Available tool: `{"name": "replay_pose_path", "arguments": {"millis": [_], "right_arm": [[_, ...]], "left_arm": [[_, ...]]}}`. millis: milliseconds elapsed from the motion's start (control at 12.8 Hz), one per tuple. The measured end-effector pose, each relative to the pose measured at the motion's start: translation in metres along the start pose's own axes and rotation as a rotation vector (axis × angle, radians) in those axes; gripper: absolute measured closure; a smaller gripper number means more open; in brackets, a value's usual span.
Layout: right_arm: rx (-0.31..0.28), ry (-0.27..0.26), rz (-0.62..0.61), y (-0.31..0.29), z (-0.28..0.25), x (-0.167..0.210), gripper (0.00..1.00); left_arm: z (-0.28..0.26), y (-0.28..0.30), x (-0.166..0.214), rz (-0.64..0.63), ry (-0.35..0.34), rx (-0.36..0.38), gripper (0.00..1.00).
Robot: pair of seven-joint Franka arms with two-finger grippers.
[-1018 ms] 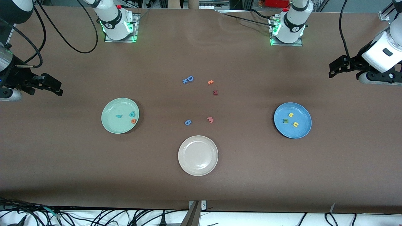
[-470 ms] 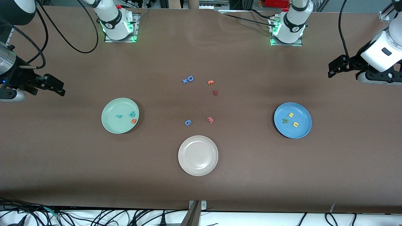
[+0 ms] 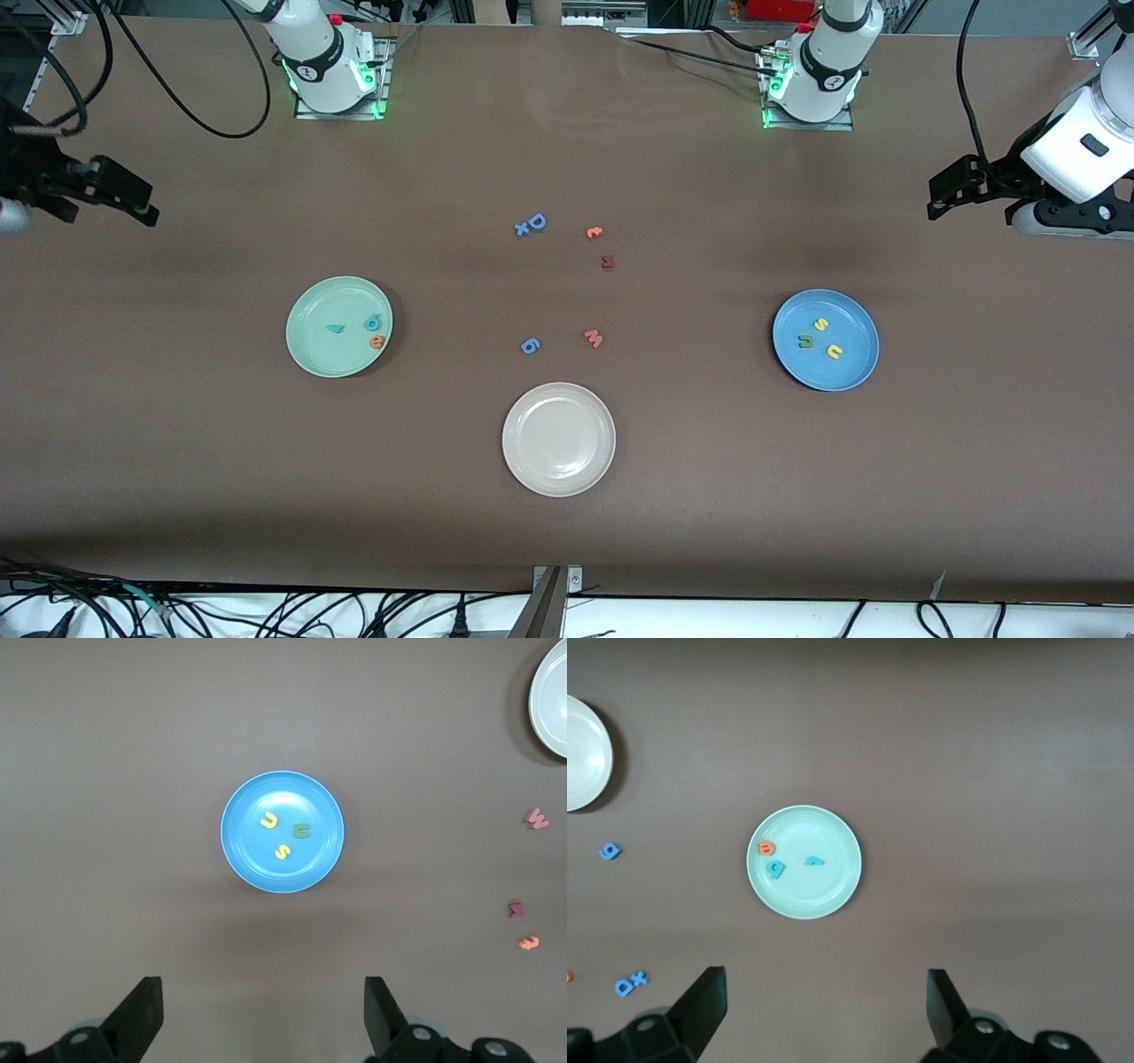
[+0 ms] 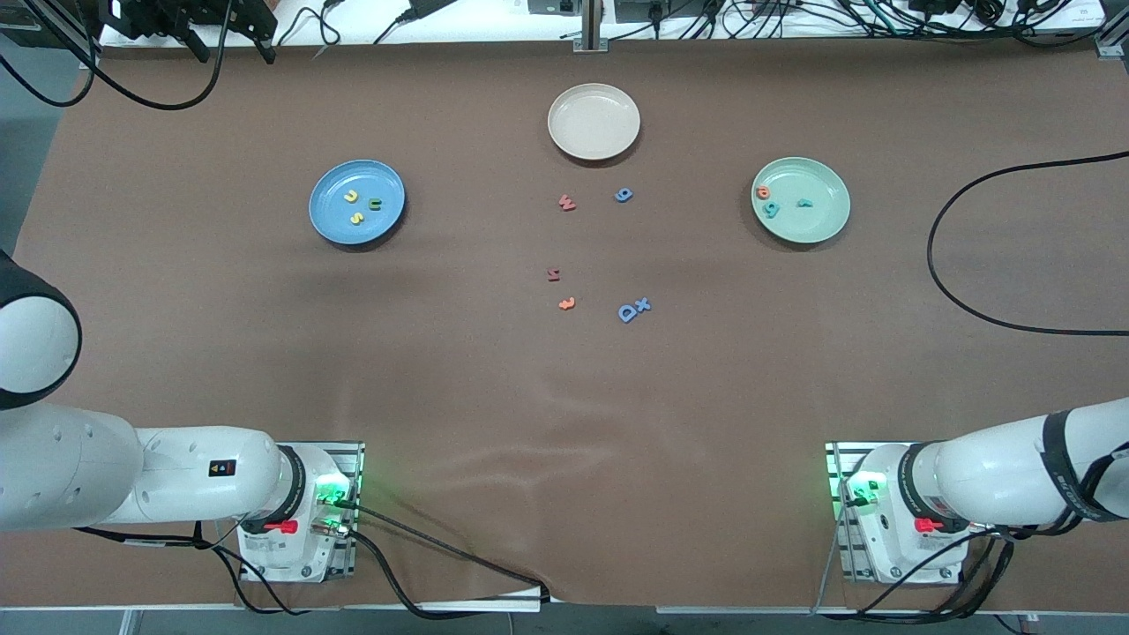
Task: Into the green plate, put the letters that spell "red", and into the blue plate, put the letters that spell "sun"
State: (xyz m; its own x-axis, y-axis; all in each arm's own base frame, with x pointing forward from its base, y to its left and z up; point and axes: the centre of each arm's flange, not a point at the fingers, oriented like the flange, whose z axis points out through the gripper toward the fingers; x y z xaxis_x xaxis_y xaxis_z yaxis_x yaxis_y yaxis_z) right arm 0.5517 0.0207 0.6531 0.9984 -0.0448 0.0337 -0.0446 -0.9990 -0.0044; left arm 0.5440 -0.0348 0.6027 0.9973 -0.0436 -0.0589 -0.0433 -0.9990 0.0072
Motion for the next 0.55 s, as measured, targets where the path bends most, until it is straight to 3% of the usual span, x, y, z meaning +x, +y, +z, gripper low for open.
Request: {"name": "replay_pose_path", "arguments": {"millis": [313,548], "right_arm": [[0.015,0.054,0.055,0.031,-0.047,-0.031,0.0],[0.065,0.084,0.133,0.075,-0.036,-0.018,0.0]], "left_arm": [[0.0,0.0,0.0,0.0,0.0,0.0,0.0],[-0.001,0.0,0.0,0.0,0.002,0.0,0.0]]}}
